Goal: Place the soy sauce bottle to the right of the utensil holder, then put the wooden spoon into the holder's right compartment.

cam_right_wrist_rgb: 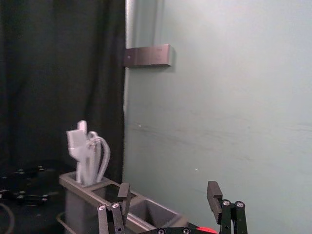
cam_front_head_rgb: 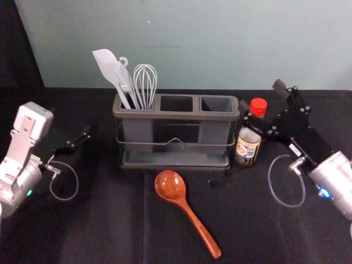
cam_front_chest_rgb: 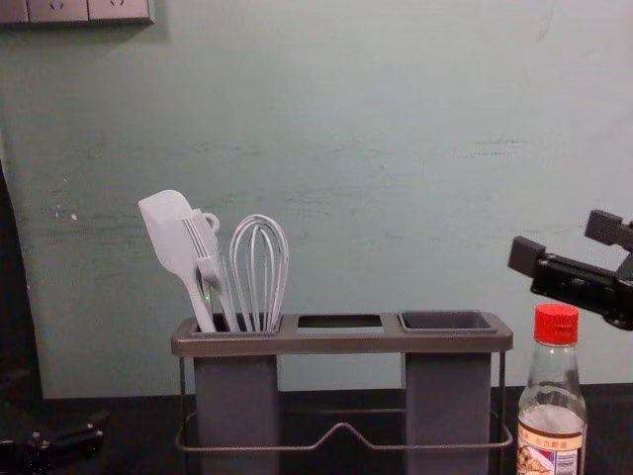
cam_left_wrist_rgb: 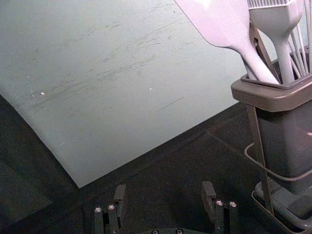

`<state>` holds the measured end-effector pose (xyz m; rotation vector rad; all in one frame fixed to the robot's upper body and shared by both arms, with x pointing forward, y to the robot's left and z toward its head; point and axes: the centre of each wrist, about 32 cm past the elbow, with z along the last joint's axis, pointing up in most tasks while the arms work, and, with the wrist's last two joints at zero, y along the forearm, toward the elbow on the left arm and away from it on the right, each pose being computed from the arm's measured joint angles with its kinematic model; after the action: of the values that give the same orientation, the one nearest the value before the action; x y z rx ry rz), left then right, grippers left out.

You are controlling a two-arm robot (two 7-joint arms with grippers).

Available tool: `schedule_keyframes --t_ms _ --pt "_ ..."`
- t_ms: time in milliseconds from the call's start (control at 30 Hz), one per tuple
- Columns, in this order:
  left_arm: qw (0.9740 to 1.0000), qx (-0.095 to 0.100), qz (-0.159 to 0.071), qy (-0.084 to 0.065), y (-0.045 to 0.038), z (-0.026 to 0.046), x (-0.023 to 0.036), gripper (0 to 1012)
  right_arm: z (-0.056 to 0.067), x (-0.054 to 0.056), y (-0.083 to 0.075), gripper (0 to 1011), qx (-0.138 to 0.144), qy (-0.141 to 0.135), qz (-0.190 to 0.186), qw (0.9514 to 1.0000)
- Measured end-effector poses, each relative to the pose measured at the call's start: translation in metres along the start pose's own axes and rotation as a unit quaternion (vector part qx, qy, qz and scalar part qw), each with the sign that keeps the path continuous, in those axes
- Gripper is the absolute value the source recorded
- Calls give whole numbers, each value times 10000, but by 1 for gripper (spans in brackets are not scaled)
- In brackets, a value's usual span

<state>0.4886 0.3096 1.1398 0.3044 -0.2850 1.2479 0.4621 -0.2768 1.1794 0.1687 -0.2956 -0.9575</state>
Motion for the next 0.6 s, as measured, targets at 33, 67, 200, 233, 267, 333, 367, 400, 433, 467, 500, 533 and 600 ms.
schedule_keyframes --t_ms 33,67,200,233,267,333,367,400,433,467,500,533,600 --pt "10000 0 0 0 0 0 0 1000 15 -48 -11 1002 22 -1 57 10000" --pt "10000 0 0 0 0 0 0 1000 18 -70 -16 1002 27 3 79 10000" --pt "10000 0 1 0 0 0 0 1000 29 -244 -51 1003 49 35 223 9997" --pt "10000 0 1 0 0 0 0 1000 30 -279 -57 1002 47 44 224 9997" --pt "10000 0 0 0 0 0 0 1000 30 -317 -62 1003 43 51 218 9997" --pt "10000 0 0 0 0 0 0 1000 32 -442 -69 1002 -8 96 203 9997" --pt "10000 0 0 0 0 0 0 1000 30 -478 -70 1003 -40 112 206 9997" --pt "10000 0 1 0 0 0 0 1000 33 -516 -70 1003 -89 115 202 9997" --pt "10000 0 0 0 0 0 0 1000 37 -600 -68 1003 -198 132 215 9995" --pt "10000 0 0 0 0 0 0 1000 41 -639 -66 1002 -260 133 226 9993" --pt "10000 0 0 0 0 0 0 1000 45 -726 -58 1002 -426 167 250 9986" --pt "10000 0 0 0 0 0 0 1000 45 -726 -58 1002 -426 167 250 9986" --pt "10000 0 0 0 0 0 0 1000 46 -835 -40 1002 -707 246 305 9967"
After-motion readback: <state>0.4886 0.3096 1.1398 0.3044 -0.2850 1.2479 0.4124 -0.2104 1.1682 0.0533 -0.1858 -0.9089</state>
